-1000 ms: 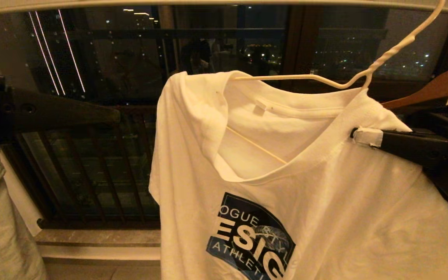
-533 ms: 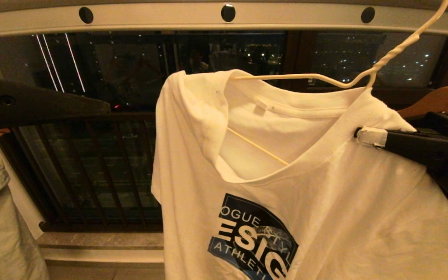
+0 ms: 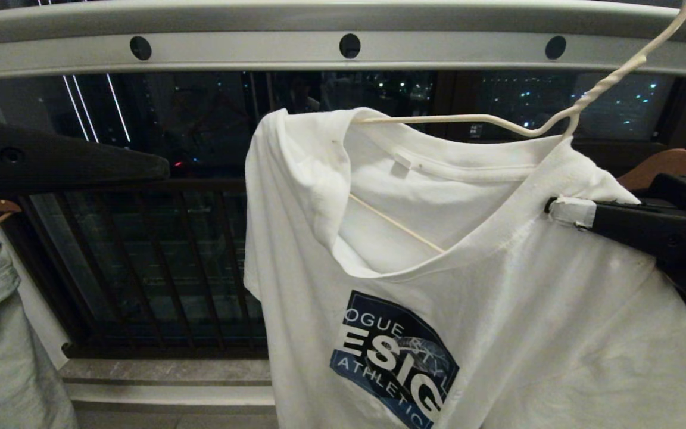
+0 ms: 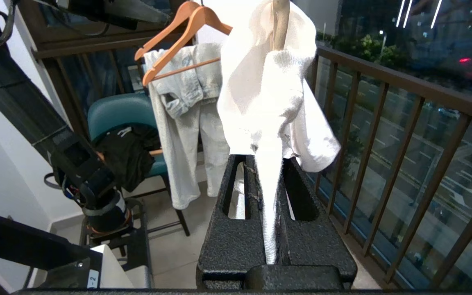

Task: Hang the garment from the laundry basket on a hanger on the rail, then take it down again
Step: Hang the clothes rack on the clothesline

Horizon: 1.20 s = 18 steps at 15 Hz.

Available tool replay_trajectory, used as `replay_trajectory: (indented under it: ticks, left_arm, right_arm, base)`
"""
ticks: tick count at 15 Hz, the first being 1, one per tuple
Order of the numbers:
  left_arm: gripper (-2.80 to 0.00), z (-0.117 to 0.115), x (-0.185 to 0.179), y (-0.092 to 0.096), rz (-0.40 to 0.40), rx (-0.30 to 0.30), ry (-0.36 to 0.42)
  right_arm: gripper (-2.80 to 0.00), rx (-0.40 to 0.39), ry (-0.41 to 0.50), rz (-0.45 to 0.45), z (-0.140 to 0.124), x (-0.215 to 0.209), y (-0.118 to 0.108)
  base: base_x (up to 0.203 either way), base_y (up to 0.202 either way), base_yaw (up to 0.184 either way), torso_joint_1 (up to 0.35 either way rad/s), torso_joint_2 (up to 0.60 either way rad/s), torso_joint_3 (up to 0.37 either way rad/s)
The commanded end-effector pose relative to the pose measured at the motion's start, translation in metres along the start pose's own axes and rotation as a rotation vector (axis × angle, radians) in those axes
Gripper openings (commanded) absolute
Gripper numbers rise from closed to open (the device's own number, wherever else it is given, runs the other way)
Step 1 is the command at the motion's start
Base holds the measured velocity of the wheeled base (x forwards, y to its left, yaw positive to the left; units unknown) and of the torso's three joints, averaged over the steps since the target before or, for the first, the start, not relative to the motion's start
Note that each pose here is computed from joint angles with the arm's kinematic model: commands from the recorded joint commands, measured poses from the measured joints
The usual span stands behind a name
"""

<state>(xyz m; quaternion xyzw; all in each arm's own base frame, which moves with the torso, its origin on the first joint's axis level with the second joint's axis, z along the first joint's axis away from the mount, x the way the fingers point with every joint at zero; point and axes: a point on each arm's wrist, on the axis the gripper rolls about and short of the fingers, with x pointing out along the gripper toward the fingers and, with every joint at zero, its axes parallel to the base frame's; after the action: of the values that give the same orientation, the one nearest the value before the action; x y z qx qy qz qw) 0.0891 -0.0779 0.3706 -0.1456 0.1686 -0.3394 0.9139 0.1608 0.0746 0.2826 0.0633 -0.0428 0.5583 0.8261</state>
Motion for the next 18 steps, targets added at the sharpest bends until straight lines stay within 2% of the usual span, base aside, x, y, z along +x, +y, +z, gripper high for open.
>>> replay_trajectory:
  ticks: [1, 6, 10, 18]
  left_arm:
    - [-2.8, 0.0, 0.001, 0.0, 0.002, -0.003, 0.003]
    - [-2.8, -0.001, 0.003, 0.001, 0.01, 0.002, 0.011]
    - [-2.8, 0.0, 0.0, 0.0, 0.006, 0.002, -0.004]
    - [-2.8, 0.001, -0.007, 0.0, 0.002, 0.005, -0.023]
  right_arm:
    - [-2.8, 0.001, 0.002, 0.006, 0.0, 0.0, 0.0]
    - [-2.8, 0.019, 0.016, 0.031, -0.002, 0.003, 0.003]
    - [-2.8, 0.074, 0.061, 0.063, -0.004, 0.015, 0.009]
    - [-2.8, 0.049, 0.043, 0.071, 0.0, 0.054, -0.013]
  base:
    - [0.0, 0.0, 0.0, 0.0, 0.0, 0.0]
    - [0.0, 0.0, 0.0, 0.0, 0.0, 0.0]
    - [0.0, 0.0, 0.0, 0.0, 0.0, 0.0]
    - [0.0, 0.0, 0.0, 0.0, 0.0, 0.0]
